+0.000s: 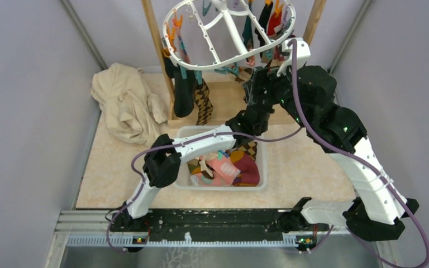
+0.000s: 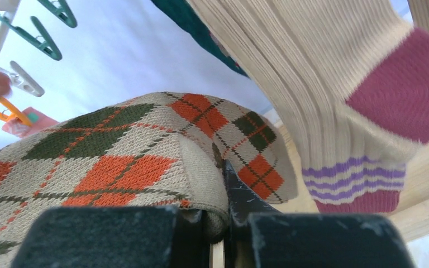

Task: Remove the socks clipped to the hanger
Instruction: Remove the sock from the hanger.

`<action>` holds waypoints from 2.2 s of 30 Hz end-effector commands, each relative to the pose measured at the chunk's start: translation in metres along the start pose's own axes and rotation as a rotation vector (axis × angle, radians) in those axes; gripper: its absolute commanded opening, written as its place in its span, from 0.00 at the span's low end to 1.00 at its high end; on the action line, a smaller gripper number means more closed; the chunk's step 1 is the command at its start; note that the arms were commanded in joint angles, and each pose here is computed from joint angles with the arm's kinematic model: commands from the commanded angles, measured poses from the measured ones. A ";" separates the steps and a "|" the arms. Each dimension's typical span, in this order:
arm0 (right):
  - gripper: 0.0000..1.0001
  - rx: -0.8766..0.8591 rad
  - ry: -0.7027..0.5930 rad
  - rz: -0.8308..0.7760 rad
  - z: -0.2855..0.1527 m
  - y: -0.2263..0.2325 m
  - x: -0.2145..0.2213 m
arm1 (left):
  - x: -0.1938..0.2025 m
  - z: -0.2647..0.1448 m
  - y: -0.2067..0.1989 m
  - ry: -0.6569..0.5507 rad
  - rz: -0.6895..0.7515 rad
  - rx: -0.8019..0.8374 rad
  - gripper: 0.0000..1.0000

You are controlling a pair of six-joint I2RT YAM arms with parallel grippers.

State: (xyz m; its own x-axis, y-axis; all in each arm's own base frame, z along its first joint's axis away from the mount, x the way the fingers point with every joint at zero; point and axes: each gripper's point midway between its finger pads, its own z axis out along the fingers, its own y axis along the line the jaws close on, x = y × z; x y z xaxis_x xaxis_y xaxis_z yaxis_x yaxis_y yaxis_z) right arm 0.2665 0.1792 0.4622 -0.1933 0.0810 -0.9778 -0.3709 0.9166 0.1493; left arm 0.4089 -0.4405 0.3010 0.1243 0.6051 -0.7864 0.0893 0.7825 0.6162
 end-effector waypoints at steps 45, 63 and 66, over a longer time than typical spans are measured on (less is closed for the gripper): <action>0.74 -0.160 0.021 -0.091 0.051 0.041 0.001 | 0.059 -0.045 0.050 0.211 0.185 -0.112 0.09; 0.79 -0.153 0.052 -0.066 0.046 0.038 0.014 | 0.061 -0.046 0.048 0.208 0.171 -0.105 0.51; 0.81 -0.151 0.052 -0.064 0.045 0.037 0.015 | 0.061 -0.046 0.048 0.210 0.171 -0.105 0.62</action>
State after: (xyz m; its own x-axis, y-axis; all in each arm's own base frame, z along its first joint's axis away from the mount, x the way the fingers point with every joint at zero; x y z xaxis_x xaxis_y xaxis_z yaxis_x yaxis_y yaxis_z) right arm 0.2957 0.2411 0.4228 -0.2634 -0.0627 -0.9627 -0.5240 0.8472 0.0882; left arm 0.3793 -0.3632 0.2660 -0.0882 0.7703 -0.6316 0.0024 0.6342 0.7732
